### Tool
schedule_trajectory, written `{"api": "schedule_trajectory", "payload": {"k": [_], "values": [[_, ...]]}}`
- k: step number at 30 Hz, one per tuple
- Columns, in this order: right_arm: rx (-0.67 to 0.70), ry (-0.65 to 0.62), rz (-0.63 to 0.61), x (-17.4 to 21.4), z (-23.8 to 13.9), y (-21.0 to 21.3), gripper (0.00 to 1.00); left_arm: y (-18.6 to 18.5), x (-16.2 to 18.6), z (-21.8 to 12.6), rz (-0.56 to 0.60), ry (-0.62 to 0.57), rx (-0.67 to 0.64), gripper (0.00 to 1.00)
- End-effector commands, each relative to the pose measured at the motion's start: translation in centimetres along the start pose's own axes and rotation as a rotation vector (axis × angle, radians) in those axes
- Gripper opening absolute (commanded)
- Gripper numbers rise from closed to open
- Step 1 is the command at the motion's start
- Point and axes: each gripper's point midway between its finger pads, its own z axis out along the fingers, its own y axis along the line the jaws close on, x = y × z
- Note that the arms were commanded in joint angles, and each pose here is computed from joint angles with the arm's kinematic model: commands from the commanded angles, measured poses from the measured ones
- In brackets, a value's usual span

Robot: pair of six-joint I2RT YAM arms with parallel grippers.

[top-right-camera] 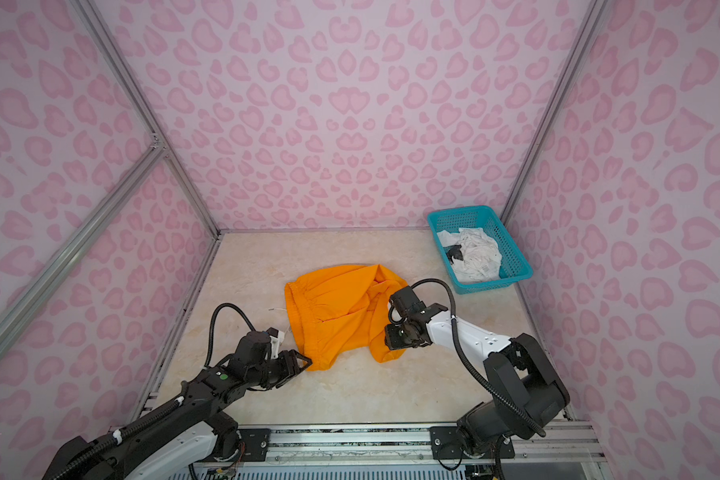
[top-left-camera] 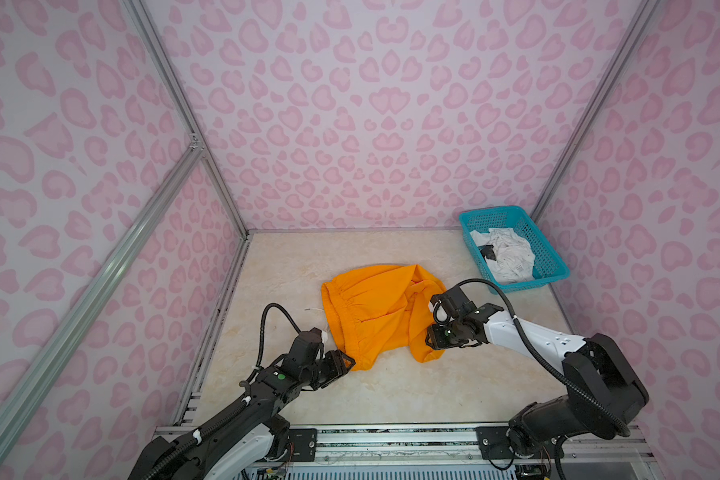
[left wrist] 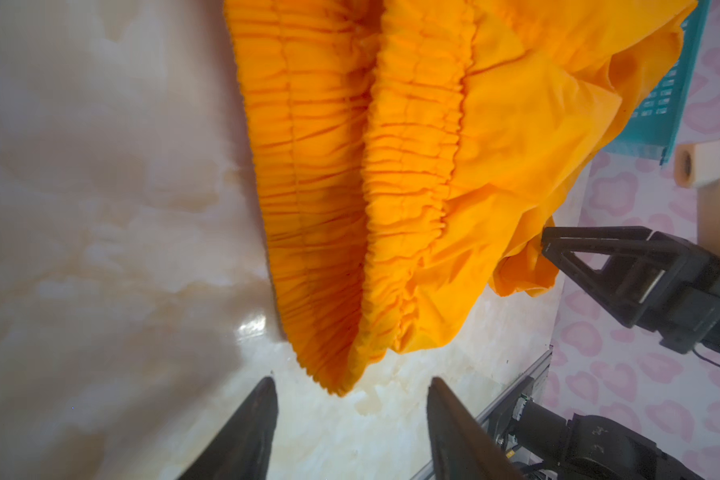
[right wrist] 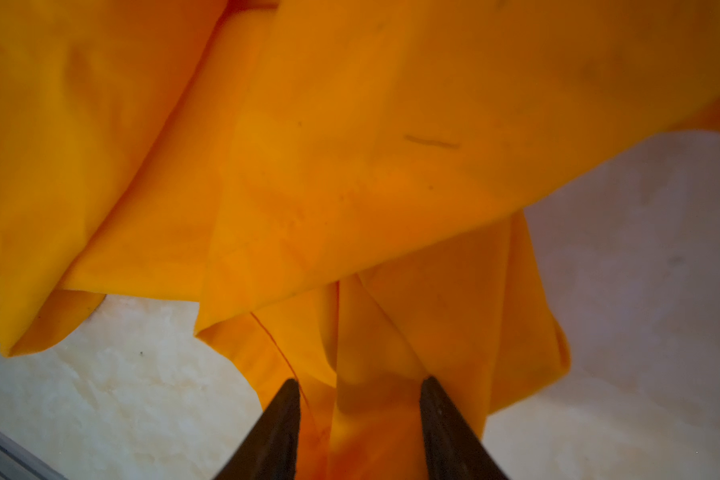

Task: Fold and stack the mixed laundry pile

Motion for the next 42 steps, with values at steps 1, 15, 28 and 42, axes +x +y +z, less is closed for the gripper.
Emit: {"api": "schedule_trajectory", "payload": {"k": [1,15,28,42], "values": [[-0.003,-0.007,0.007,0.0,0.0,0.0,0.48,-0.1,0.2,0.2,-0.008,0.003,0.011,0.64],[0.010,-0.029,0.012,0.0,-0.6,-0.3,0.46,-0.4,0.7,2.7,-0.075,-0.042,0.024,0.43],[0.009,-0.040,0.018,0.4,-0.8,-0.5,0.46,-0.1,-2.6,1.5,-0.079,-0.220,-0.025,0.47],[0.026,-0.062,0.028,0.8,-1.6,-1.2,0.46,-3.0,-2.8,2.9,-0.046,-0.147,0.027,0.13]]}}
